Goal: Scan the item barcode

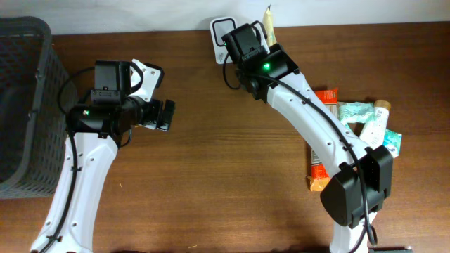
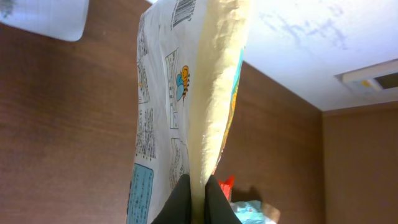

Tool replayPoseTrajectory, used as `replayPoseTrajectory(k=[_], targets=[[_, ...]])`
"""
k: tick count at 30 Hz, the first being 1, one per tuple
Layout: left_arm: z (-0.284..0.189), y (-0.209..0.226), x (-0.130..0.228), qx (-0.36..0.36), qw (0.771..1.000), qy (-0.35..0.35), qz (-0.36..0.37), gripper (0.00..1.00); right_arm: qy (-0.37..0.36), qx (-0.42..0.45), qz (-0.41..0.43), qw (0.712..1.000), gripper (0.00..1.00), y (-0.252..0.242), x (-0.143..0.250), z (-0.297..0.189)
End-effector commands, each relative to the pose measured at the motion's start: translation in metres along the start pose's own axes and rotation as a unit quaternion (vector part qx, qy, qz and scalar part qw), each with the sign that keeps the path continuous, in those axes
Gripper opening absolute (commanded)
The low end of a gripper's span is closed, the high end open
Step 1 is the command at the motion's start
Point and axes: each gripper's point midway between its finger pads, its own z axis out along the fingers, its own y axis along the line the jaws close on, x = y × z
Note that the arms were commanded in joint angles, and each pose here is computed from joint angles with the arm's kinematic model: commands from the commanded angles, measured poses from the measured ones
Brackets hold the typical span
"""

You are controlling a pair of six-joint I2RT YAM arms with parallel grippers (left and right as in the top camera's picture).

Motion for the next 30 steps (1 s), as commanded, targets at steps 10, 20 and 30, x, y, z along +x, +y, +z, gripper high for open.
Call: replayPoseTrajectory(k=[10, 20, 30], targets=[[-0.005, -0.002, -0.004, 0.004, 1.0, -0.009, 0.008, 0.99, -0.207, 0.196, -0.206, 0.936, 0.04, 0.003, -0.134, 0.039], [-0.005, -0.003, -0.005, 0.004, 1.0, -0.009, 0.008, 0.99, -0.187, 0.239, -0.209, 0.93, 0.04, 0.026, -0.123, 0.079], [-0.005, -0.003, -0.005, 0.004, 1.0, -0.01, 0.008, 0.99, -0.163, -0.092, 0.099, 0.977, 0.36, 0.003, -0.086, 0.041]])
